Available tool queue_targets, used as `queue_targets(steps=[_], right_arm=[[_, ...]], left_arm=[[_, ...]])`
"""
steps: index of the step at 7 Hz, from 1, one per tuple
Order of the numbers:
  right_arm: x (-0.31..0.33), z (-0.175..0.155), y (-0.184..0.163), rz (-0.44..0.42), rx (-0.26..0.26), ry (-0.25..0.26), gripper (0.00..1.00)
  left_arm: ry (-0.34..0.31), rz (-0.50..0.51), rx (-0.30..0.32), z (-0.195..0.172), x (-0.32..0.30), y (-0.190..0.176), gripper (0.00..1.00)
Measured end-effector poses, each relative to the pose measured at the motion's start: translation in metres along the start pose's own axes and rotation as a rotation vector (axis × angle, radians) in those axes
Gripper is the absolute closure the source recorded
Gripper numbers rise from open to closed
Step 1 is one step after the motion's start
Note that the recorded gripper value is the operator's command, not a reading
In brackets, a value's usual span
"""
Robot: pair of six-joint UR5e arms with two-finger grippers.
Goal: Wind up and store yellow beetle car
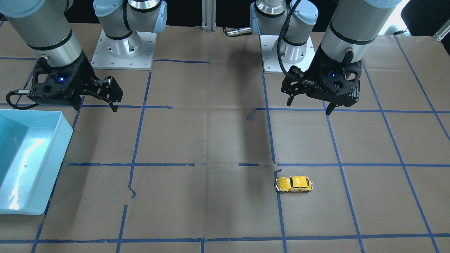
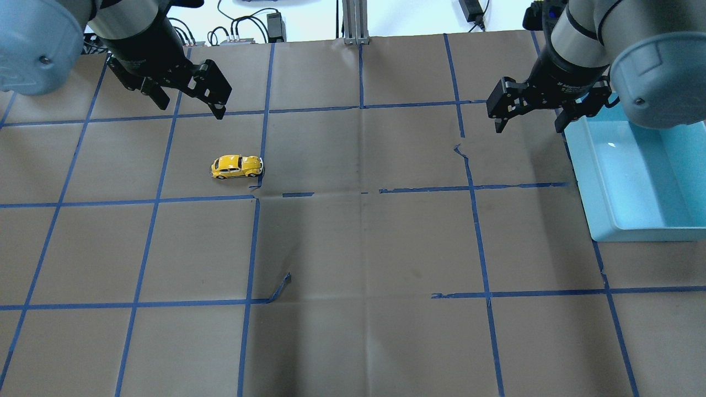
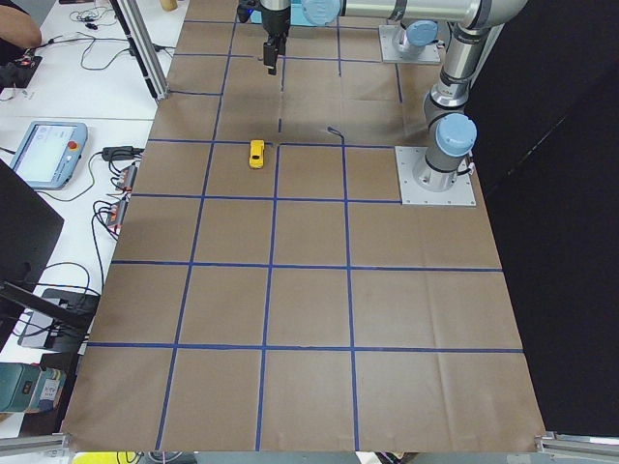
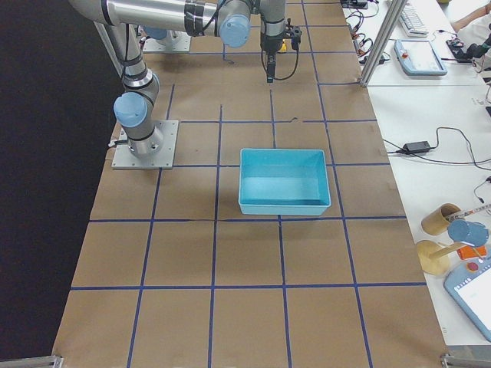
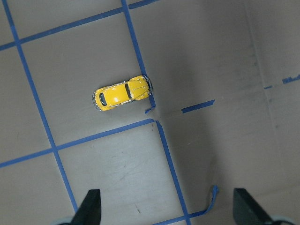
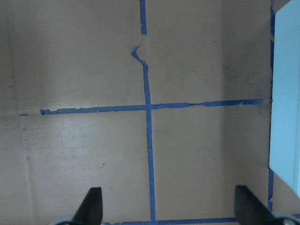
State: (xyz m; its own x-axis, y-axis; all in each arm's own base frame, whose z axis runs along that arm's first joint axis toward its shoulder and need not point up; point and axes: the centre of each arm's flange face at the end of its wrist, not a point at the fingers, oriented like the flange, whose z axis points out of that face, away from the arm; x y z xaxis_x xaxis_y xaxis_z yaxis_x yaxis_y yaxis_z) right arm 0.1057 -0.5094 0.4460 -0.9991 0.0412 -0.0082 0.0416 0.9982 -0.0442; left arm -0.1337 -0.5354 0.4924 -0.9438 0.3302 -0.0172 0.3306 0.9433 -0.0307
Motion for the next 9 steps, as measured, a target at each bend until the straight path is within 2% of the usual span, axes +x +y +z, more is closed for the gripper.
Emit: queue_targets(steps=[2,3,5,8,9], right_arm=[[0.001,0.0,-0.001,0.001,0.0,-0.001,0.0],[0.001,-0.001,-0.003,0.001,0.004,-0.001,0.0],[0.0,-0.003,-0.004,0.0,0.009,-0.002,0.0],[0.0,-0.001,-0.004,0.0,0.006,-0.003,0.0],[0.0,-0.001,-0.004,0.001,0.006,-0.003,0.0]], left_arm=[[0.003,0.273,-0.018,0.014,-0.004,-0.008,0.0],[0.008,0.373,-0.024,0.029,-0.007,-0.018,0.0],[0.022,0.548,-0.031,0.076,-0.017,-0.048,0.0],[0.07,0.977,-0.068,0.154,-0.049,-0.078,0.01],[0.083,1.092,-0.068,0.173,-0.068,-0.081,0.01]])
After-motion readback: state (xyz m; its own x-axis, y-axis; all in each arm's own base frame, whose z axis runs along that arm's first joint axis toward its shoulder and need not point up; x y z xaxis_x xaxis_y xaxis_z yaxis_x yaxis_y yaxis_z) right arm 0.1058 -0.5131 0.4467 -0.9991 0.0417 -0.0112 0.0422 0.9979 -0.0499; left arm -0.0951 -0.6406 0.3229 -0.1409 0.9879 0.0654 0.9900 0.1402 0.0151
